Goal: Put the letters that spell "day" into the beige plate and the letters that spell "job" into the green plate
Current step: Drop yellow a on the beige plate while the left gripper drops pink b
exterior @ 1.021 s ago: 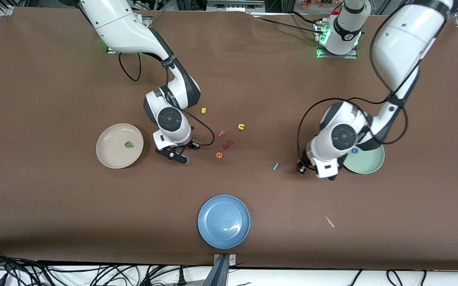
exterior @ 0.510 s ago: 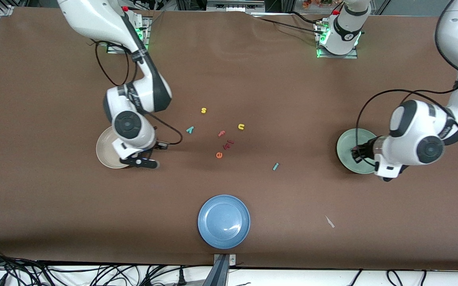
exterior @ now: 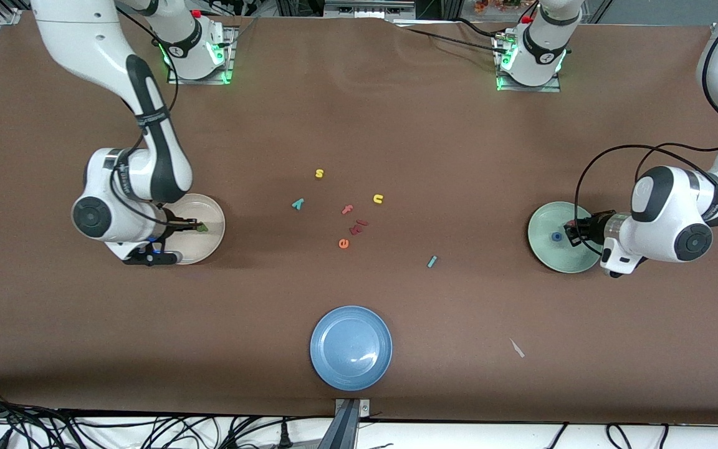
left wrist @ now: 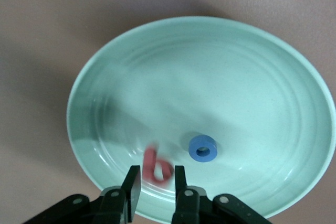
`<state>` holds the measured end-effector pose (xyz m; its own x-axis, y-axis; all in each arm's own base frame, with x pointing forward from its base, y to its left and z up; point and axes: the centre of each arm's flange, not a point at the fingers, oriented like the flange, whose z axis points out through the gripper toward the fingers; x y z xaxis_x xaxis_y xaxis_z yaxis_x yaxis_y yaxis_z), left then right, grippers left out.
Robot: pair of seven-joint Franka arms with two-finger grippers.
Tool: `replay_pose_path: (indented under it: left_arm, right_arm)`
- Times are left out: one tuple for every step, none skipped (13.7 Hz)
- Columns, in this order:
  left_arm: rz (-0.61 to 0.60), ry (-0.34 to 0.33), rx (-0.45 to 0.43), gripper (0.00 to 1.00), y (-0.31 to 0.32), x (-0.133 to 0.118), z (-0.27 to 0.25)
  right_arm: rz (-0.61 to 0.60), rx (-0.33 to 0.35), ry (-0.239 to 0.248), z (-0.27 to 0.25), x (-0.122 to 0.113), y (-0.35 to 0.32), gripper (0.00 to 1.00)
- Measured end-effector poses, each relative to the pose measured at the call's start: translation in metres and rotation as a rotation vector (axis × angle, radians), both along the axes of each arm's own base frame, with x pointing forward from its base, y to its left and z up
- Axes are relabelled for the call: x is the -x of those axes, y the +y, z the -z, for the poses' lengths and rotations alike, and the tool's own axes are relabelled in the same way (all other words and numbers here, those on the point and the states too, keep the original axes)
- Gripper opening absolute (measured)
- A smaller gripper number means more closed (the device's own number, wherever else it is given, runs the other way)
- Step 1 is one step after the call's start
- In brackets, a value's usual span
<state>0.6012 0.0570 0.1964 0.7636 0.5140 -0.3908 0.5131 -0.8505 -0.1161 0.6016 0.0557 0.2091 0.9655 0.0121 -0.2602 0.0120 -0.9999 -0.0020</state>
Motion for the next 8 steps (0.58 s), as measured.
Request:
replay_pose_path:
  left_arm:
    - [0.003, -0.005, 0.001, 0.37, -0.002, -0.002, -0.003]
    - [0.006, -0.018, 0.003, 0.44, -0.005, -0.006, -0.009]
    - [0.015, -0.037, 0.005, 0.56, -0.012, -0.012, -0.021]
    - [0.028, -0.063, 0.014, 0.64, -0.025, -0.020, -0.039]
    - [0.025, -0.097, 0.022, 0.76, -0.046, -0.030, -0.061]
    - [0.013, -0.129, 0.026, 0.85, -0.070, -0.038, -0.083]
    - [0.006, -0.158, 0.027, 0.96, -0.099, -0.044, -0.102]
    - [0.008, -0.179, 0.025, 1.00, -0.132, -0.047, -0.116]
  right_arm:
    - [-0.001, -0.002, 0.004, 0.003, 0.001, -0.002, 0.30]
    - [-0.005, -0.003, 0.006, 0.003, 0.002, 0.000, 0.40]
    - [-0.011, -0.005, 0.006, 0.003, 0.002, 0.004, 0.48]
    - [-0.018, -0.008, 0.007, 0.000, 0.002, 0.009, 0.59]
    - [-0.026, -0.013, 0.009, -0.006, 0.001, 0.015, 0.69]
    - [-0.036, -0.022, 0.008, -0.014, -0.001, 0.024, 0.80]
    - [-0.044, -0.031, 0.003, -0.024, -0.002, 0.036, 0.89]
    - [-0.041, -0.037, -0.005, -0.034, -0.003, 0.053, 0.99]
